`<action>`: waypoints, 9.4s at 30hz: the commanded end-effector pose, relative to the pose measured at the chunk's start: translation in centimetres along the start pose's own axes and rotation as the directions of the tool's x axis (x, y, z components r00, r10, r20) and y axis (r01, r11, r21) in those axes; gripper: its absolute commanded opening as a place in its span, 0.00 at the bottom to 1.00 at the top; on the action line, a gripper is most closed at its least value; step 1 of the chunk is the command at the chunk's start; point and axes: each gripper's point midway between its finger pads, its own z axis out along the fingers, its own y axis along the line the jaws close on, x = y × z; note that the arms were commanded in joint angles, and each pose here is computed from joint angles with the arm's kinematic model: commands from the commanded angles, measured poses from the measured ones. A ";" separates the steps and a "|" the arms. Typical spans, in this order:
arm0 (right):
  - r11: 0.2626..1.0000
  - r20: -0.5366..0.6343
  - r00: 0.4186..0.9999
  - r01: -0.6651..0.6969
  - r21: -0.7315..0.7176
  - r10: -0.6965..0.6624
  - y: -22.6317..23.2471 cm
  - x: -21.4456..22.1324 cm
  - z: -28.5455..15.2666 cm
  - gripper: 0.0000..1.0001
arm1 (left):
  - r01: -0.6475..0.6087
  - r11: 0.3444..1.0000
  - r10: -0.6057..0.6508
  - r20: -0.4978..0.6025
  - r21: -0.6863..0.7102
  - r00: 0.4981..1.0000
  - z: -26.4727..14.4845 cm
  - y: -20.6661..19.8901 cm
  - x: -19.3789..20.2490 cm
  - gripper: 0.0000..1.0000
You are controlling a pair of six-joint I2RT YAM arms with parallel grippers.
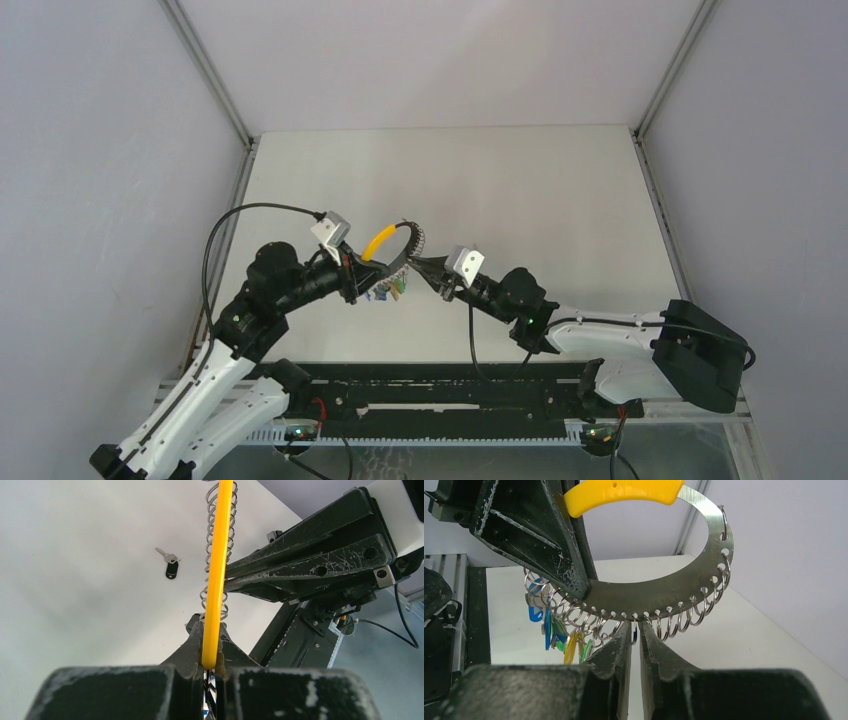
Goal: Put the keys on the keyring
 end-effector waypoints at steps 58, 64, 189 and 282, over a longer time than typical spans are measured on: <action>0.969 -0.096 0.995 -0.002 -0.247 -0.023 0.3 4.7 0.4 0.00 | 0.507 0.861 -0.484 0.340 0.025 0.806 3.3 4.7 4.0 0.22; 0.967 -0.110 0.994 -0.004 -0.254 -0.024 0.4 6.1 0.6 0.00 | 0.559 0.829 -0.521 0.357 -0.004 0.776 3.4 5.8 5.5 0.42; 0.881 -0.123 0.991 -0.096 -0.464 0.043 -0.3 7.5 -1.1 0.00 | -0.508 0.821 0.423 0.320 0.260 0.848 9.4 4.0 9.2 0.00; 0.926 -0.360 0.933 -0.160 -0.341 0.029 -3.9 11.1 -2.5 0.34 | -0.577 0.792 0.598 -0.062 0.197 0.799 9.3 4.3 10.2 0.00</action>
